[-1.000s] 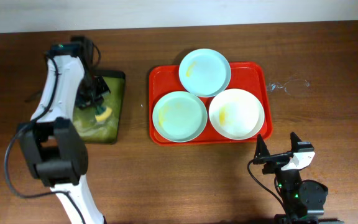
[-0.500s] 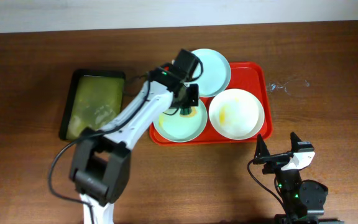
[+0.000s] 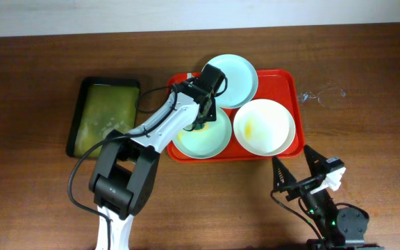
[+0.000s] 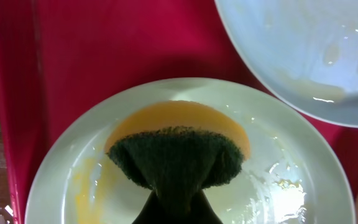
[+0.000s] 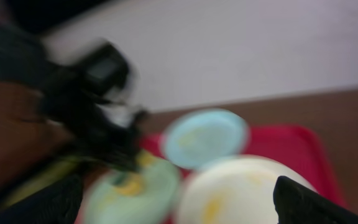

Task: Clean dirty plates on tray and stack at the side
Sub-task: 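Reach the right gripper to the pale green plate rim and grasp it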

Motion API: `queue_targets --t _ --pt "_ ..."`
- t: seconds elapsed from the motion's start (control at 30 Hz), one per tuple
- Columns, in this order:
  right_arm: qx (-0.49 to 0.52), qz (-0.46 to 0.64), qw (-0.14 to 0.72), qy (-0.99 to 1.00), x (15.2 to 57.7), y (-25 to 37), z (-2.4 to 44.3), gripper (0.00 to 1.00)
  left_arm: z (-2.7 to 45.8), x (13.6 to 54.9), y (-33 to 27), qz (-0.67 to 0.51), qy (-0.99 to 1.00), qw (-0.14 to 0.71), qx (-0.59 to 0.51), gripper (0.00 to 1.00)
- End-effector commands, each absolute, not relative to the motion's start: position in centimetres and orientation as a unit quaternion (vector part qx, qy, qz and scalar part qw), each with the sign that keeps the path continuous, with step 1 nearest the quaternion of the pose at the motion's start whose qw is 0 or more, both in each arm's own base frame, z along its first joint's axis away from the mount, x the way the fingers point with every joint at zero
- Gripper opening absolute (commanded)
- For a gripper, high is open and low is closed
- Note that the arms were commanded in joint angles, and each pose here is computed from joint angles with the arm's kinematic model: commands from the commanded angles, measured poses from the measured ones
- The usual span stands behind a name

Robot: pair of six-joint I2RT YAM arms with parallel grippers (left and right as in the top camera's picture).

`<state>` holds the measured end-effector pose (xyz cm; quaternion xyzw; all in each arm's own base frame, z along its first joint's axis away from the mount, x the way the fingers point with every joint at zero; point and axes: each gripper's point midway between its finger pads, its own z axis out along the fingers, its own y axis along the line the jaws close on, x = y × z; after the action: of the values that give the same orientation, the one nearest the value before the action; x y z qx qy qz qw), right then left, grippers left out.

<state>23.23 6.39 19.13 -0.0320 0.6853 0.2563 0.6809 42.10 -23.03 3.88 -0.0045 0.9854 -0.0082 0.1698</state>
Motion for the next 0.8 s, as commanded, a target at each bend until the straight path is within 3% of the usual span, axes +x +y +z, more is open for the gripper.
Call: queue_targets --t 0.0,0.07,0.13,0.17,0.23,0.33,0.4,0.47,0.53,0.67,0.7,0.73,0.77 --pt "-0.107 0.364 0.739 0.558 19.5 9.3 26.9 0.98 3.6 42.3 -22.5 0.003 0.984 0.176 -0.014 0.00" --pt "-0.089 0.340 0.798 0.489 18.0 7.8 32.3 0.98 3.6 42.3 -22.6 0.002 0.984 0.177 -0.014 0.00" --pt "-0.078 0.299 0.783 0.540 19.2 7.3 33.7 0.98 3.6 42.3 -22.6 0.002 0.984 0.177 -0.014 0.00" --pt "-0.077 0.258 0.738 0.618 21.0 7.1 32.5 0.98 3.6 42.3 -22.6 0.002 0.984 0.177 -0.014 0.00" --pt "-0.047 0.230 0.570 0.788 24.2 6.6 27.7 0.98 3.6 42.3 -22.6 0.002 0.984 0.177 -0.014 0.00" --pt "-0.048 0.342 0.396 0.851 27.8 9.7 25.3 0.98 3.6 42.4 -22.6 0.001 0.984 0.177 -0.014 0.00" --pt "-0.091 0.488 0.289 0.819 30.5 13.4 24.0 0.98 3.6 42.3 -22.6 0.002 0.984 0.177 -0.013 0.00" --pt "-0.037 0.444 0.222 0.867 34.1 13.6 18.2 0.98 3.6 42.3 -22.5 0.002 0.984 0.177 -0.013 0.00" --pt "0.009 0.351 0.177 0.919 35.0 13.5 14.0 0.98 3.6 42.3 -22.5 0.002 0.984 0.177 -0.014 0.00" --pt "-0.030 0.297 0.198 0.934 35.9 15.6 12.9 0.98 3.6 42.4 -22.4 0.008 0.983 0.181 -0.015 0.00" --pt "-0.029 0.294 0.196 0.935 35.9 15.6 12.6 0.80 3.6 42.4 -22.4 0.008 0.983 0.181 -0.015 0.00" --pt "-0.024 0.284 0.190 0.939 35.9 15.3 12.0 0.41 3.6 42.4 -22.4 0.008 0.983 0.181 -0.015 0.00" --pt "-0.018 0.271 0.183 0.945 36.0 14.9 11.1 0.44 3.6 42.4 -22.4 0.007 0.983 0.181 -0.015 0.00"
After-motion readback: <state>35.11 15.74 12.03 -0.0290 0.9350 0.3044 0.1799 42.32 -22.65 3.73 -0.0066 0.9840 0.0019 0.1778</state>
